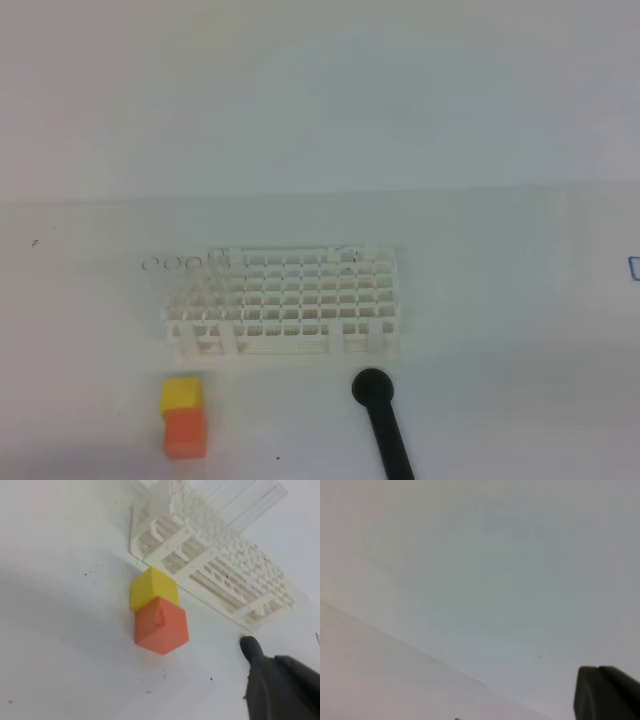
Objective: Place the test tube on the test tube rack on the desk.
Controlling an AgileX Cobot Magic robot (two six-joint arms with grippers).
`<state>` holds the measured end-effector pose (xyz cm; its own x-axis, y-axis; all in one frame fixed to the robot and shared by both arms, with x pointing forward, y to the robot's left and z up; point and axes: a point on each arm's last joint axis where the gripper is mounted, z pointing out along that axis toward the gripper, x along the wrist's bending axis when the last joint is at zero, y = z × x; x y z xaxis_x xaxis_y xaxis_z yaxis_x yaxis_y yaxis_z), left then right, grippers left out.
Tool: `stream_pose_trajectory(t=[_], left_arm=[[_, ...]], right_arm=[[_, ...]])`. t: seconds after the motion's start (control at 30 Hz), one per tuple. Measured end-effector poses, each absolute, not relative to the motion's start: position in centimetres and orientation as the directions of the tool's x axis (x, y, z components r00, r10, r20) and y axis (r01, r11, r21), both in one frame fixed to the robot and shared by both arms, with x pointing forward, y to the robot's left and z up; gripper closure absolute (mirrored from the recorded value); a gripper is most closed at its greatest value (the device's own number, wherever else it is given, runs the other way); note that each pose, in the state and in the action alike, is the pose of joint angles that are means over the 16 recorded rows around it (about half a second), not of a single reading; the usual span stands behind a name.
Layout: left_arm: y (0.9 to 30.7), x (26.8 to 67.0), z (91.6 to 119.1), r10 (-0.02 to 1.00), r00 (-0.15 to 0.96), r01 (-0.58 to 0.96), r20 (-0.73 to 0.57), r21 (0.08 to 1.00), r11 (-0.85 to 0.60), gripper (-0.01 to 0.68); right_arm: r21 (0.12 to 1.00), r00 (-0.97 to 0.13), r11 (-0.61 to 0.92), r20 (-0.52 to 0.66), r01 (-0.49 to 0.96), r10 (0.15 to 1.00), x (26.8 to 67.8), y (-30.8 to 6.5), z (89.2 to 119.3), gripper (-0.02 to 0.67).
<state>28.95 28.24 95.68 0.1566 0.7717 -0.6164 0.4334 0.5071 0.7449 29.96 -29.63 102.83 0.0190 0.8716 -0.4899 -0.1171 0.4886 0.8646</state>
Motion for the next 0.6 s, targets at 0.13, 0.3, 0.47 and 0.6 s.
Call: stream_pose_trajectory(t=[0.13,0.3,0.47,0.6], left_arm=[[28.2,29.0,95.7,0.772,0.157,0.434,-0.616,0.745,0.507,0.674],[28.2,29.0,95.7,0.772,0.157,0.434,-0.616,0.745,0.507,0.674],[28.2,29.0,95.7,0.772,0.157,0.434,-0.616,0.745,0.507,0.674],[28.2,29.0,95.7,0.772,0.157,0.434,-0.616,0.745,0.507,0.674]], right_arm=[[0.877,0.03,0.463,-0.463,-0.13,0.886,29.8,-29.7,102.5,0.65],[0.916,0.019,0.378,-0.379,-0.134,0.925,29.6,-29.7,101.4,0.65],[0.963,-0.024,0.255,-0.258,-0.09,0.966,29.5,-29.6,99.6,0.65],[0.987,-0.061,0.16,-0.159,0.004,0.985,29.5,-29.5,97.8,0.65]])
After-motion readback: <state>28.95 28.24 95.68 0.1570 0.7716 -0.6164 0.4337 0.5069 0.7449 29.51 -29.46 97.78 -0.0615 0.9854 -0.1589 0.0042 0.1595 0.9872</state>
